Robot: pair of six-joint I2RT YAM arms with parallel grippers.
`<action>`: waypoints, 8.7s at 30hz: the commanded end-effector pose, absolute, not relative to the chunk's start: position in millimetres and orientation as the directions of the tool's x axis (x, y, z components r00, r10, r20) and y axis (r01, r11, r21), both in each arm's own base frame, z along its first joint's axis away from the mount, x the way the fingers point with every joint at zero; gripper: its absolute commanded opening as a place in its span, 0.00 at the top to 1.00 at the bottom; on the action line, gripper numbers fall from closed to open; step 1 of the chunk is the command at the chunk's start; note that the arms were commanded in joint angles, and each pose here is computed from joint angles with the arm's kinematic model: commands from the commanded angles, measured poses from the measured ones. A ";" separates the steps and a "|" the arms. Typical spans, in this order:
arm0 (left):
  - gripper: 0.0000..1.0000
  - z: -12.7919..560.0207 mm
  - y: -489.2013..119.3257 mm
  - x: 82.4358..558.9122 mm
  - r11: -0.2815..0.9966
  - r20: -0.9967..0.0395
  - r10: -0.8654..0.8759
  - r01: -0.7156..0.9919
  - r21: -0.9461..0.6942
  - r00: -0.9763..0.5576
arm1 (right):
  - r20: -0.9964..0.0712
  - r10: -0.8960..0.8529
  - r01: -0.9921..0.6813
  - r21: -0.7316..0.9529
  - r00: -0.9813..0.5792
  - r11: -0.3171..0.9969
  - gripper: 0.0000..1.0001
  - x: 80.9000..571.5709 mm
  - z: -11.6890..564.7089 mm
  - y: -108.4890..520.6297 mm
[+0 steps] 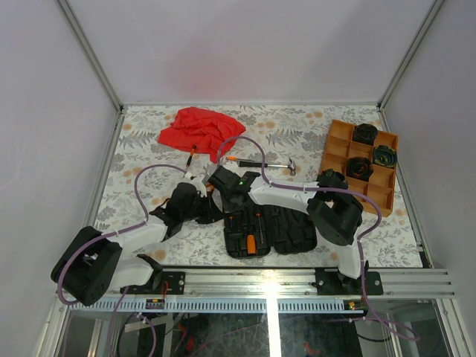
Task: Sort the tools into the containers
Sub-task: Place the screwdriver in the storage box, then pick up the screwdriver from the center of the board, then place the screwdriver in the storage box.
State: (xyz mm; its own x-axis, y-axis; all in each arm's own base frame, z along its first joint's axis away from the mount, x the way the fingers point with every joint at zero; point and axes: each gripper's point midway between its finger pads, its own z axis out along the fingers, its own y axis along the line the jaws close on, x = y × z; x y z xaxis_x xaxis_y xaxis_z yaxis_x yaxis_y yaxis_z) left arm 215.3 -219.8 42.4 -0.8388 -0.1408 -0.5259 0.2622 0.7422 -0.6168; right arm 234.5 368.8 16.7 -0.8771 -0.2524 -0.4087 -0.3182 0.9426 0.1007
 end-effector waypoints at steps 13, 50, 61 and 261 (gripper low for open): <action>0.80 93.4 -193.8 243.5 0.826 -0.617 -0.309 0.118 -0.551 -0.724 | -0.619 -0.195 -0.440 0.271 -0.761 0.856 0.70 233.0 131.1 403.9; 0.48 68.1 -90.7 438.1 0.963 -0.688 -0.200 -0.270 -0.007 -0.698 | -0.732 -0.127 -0.521 0.340 -0.669 0.783 0.49 177.0 138.4 260.5; 0.48 44.3 -70.5 464.7 0.959 -0.664 -0.186 -0.281 0.037 -0.725 | -0.719 -0.128 -0.526 0.363 -0.683 0.769 0.48 176.0 131.4 268.6; 0.73 44.0 -219.8 206.4 0.743 -0.485 -0.385 0.048 -0.668 -0.785 | -0.547 -0.084 -0.353 0.408 -0.833 0.842 0.95 264.5 56.4 363.3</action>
State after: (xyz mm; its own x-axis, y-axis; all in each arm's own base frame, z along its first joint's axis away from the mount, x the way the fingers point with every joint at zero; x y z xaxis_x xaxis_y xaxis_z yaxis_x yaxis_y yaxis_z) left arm 202.6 -213.0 40.2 -0.7917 -0.3867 -0.4730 0.0104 0.7655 -0.6433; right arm 255.7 353.5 46.9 -0.8304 -0.1104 -0.5461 -0.3659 0.8472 0.3852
